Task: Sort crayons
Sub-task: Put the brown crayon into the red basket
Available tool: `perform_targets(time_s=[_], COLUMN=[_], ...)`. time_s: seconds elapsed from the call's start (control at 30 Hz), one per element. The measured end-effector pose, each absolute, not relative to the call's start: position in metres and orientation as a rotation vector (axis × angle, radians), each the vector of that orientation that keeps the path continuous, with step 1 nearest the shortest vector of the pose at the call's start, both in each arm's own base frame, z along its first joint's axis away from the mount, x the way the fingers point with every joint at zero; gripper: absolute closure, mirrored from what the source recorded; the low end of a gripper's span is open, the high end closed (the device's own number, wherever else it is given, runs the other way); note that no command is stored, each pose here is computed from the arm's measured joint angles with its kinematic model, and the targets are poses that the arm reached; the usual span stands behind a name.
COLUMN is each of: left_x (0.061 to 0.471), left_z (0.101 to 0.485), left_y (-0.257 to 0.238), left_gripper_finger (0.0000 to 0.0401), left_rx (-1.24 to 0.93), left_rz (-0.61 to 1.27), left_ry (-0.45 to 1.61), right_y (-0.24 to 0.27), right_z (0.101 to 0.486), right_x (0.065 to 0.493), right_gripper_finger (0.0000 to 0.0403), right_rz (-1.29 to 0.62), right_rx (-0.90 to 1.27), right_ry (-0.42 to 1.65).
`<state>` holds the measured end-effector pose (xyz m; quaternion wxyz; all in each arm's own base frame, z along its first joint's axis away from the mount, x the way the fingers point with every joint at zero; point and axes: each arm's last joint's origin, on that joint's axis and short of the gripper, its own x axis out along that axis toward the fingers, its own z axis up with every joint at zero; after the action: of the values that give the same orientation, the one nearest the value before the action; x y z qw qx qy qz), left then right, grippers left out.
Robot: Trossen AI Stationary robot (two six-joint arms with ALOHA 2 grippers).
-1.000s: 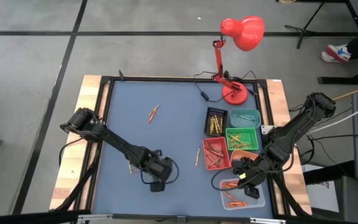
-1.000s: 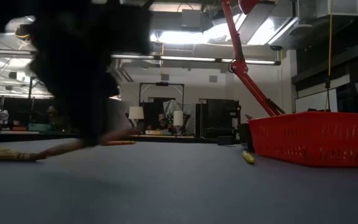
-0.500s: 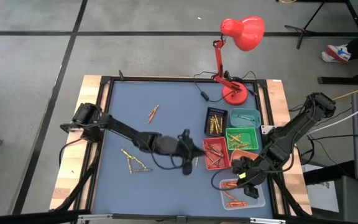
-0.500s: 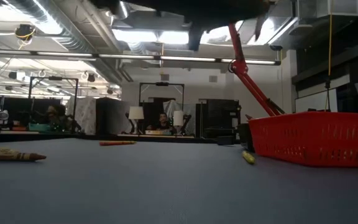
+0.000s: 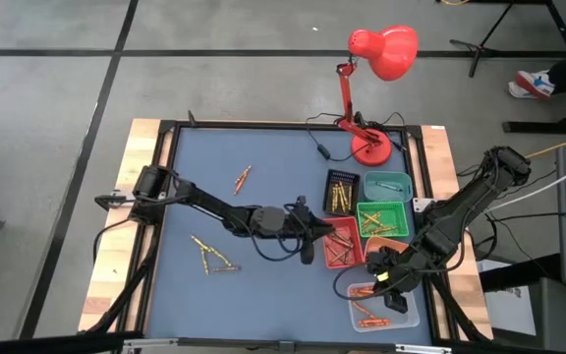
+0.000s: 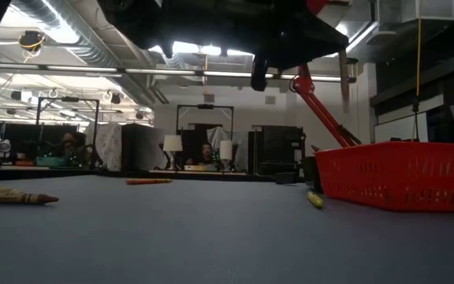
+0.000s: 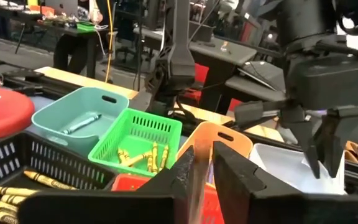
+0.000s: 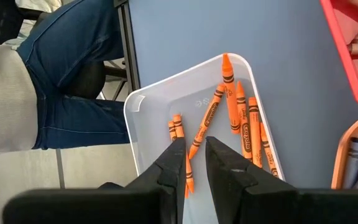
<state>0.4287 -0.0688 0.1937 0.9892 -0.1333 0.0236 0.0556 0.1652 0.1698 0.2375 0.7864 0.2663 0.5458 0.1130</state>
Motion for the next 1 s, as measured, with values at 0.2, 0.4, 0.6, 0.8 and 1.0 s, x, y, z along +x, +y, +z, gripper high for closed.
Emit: perform_targets(time_s=[0.2,0.4,0.6,0.8,1.0], left_x=[0.430,0.429,0.416,0.373,0.323], left_z=[0.193,0.195,0.216,0.227,0.215], left_y=[-0.064,-0.065,-0.071,-0.086,-0.118], left_gripper_finger=[0.0330,0.0312,0.0311,0.0315,0.0316], left_rx=[-0.246,-0.282,-0.227,-0.199,-0.243], left_rz=[0.121,0.075,-0.116,-0.179,-0.137], left_ry=[0.052,0.051,0.188,0.613,1.051], right_y=[0.170,0.170,0.170,0.170,0.170], right_z=[0.237,0.237,0.237,0.237,0.237], right_x=[0.165,0.165,0.165,0.165,0.165], right_gripper_finger=[0.0343,0.0343,0.0343,0.0343,0.0343], right_rz=[0.243,0.244,0.243,0.243,0.243], right_rx=[0.574,0.574,0.574,0.574,0.574], right_ry=[1.177,1.177,1.177,1.177,1.178])
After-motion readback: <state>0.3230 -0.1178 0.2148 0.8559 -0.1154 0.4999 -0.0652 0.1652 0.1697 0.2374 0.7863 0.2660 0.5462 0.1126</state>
